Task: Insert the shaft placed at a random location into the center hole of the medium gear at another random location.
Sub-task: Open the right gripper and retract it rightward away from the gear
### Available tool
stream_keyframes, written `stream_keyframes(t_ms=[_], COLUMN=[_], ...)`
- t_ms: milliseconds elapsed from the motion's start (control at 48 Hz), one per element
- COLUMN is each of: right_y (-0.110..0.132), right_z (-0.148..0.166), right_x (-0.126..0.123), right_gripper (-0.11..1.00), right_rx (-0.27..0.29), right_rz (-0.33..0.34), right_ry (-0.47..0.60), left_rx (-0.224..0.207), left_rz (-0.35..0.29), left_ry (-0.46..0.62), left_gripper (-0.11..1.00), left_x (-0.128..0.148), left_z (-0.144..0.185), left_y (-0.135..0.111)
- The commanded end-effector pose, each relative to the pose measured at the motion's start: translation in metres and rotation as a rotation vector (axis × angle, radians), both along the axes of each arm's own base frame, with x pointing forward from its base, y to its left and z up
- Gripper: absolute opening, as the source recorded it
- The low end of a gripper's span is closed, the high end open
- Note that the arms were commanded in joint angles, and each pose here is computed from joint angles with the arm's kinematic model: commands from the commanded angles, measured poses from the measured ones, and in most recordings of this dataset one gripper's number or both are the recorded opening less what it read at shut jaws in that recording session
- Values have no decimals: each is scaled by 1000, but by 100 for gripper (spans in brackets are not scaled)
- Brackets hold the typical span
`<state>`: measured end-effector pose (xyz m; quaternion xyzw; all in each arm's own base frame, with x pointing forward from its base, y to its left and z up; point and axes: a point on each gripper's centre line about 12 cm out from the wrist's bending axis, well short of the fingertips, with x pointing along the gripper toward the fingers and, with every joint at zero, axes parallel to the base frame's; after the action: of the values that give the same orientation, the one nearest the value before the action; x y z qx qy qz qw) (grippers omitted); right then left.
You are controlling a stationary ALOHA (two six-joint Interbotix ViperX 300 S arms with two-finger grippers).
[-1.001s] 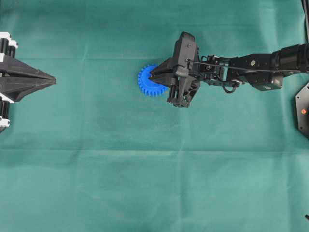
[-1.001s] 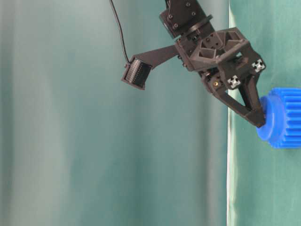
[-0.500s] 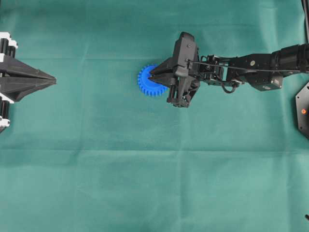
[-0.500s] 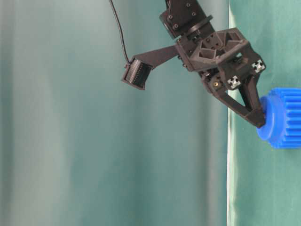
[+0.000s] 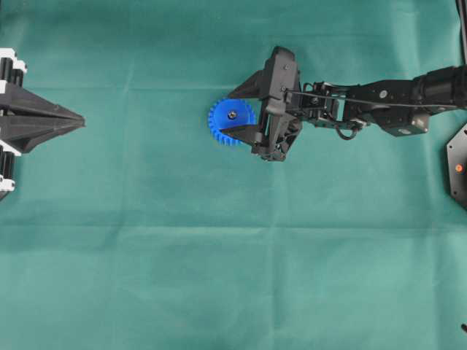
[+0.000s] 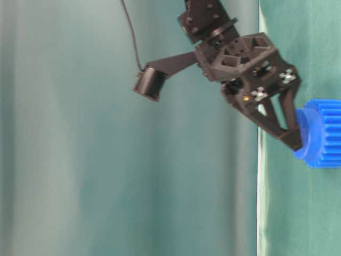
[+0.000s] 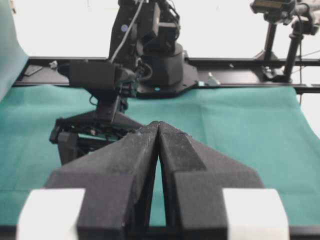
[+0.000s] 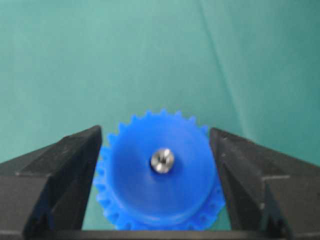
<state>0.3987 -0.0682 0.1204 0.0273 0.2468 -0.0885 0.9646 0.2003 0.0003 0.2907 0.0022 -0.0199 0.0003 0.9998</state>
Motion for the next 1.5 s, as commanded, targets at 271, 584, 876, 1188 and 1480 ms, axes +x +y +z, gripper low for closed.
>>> stream_keyframes(t_ms=[271, 584, 876, 1188, 1480], right_y=[3, 7, 12, 16, 19], right_z=[62, 82, 82, 81, 80], right_x=[-9, -34, -65, -91, -109], right_gripper=[83, 83, 83, 83, 83], right_rx=[-30, -33, -29, -28, -21], right_rz=[13, 13, 10, 8, 6], right_ry=[-99, -128, -126, -126, -112], left_rx=[2, -1, -6, -6, -5], left_rz=[-1, 1, -1, 1, -1], left_ry=[-20, -20, -21, -21, -21], left_gripper=[0, 0, 0, 0, 0], left_x=[3, 3, 2, 2, 2], left_z=[8, 8, 9, 9, 9], left_y=[0, 0, 0, 0, 0])
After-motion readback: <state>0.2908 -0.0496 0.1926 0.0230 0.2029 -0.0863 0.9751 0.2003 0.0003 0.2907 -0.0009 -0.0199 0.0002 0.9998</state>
